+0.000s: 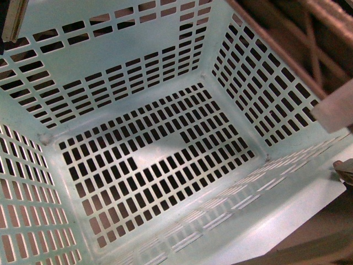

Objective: Pick apple with right arm and hold basket with left

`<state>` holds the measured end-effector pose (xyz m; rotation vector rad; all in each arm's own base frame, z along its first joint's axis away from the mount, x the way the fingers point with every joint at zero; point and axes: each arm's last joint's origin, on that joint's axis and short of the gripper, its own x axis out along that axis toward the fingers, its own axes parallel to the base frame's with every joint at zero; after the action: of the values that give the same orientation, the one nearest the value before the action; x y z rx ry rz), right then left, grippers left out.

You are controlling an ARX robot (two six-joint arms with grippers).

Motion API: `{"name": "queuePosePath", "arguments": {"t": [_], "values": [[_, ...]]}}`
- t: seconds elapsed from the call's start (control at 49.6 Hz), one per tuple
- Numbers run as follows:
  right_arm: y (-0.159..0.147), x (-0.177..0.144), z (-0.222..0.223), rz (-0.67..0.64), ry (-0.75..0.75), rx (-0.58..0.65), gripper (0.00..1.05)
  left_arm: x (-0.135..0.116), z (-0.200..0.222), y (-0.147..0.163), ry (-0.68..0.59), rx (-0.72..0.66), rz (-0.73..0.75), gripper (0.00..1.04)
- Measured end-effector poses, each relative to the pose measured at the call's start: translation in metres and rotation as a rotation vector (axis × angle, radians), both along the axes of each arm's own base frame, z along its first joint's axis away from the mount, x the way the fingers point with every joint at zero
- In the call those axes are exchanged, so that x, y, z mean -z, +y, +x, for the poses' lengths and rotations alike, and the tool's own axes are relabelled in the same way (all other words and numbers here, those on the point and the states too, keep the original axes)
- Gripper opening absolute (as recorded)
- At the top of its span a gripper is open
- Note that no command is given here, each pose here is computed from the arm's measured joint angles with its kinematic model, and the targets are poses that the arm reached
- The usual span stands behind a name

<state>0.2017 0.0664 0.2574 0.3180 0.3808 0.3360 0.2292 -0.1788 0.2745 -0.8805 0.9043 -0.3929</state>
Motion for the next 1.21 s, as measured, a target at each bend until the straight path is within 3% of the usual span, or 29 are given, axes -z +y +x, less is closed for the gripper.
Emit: {"name": "queuePosePath", "arguments": {"t": [0.282,0.423,0.464,0.565,0.685,0.766,0.948,1.21], "values": [[0.036,0.022,0.002,0.010,0.083,-0.081,0.71,0.000,0.000,0.000,0.000,0.000,0.000,0.07],[0.035,0.020,0.001,0.001,0.073,-0.052,0.91,0.000,0.000,0.000,0.000,-0.001,0.000,0.07],[0.031,0.017,0.000,-0.009,0.049,-0.023,0.97,0.000,0.000,0.000,0.000,0.000,0.000,0.07],[0.018,0.008,-0.004,-0.039,-0.017,0.084,0.95,0.000,0.000,0.000,0.000,0.000,0.000,0.07],[-0.011,-0.003,-0.014,-0.089,-0.105,0.316,0.96,0.001,0.000,0.000,0.003,0.004,0.003,0.06],[-0.015,-0.007,-0.016,-0.089,-0.126,0.341,0.96,0.000,0.000,0.000,0.001,-0.004,0.005,0.06],[-0.026,0.013,-0.026,-0.225,-0.350,0.341,0.70,0.000,0.000,0.000,0.001,-0.001,0.005,0.06],[-0.044,0.043,-0.046,-0.300,-0.366,0.334,0.28,0.000,0.000,0.000,0.003,0.003,0.003,0.06]]}}
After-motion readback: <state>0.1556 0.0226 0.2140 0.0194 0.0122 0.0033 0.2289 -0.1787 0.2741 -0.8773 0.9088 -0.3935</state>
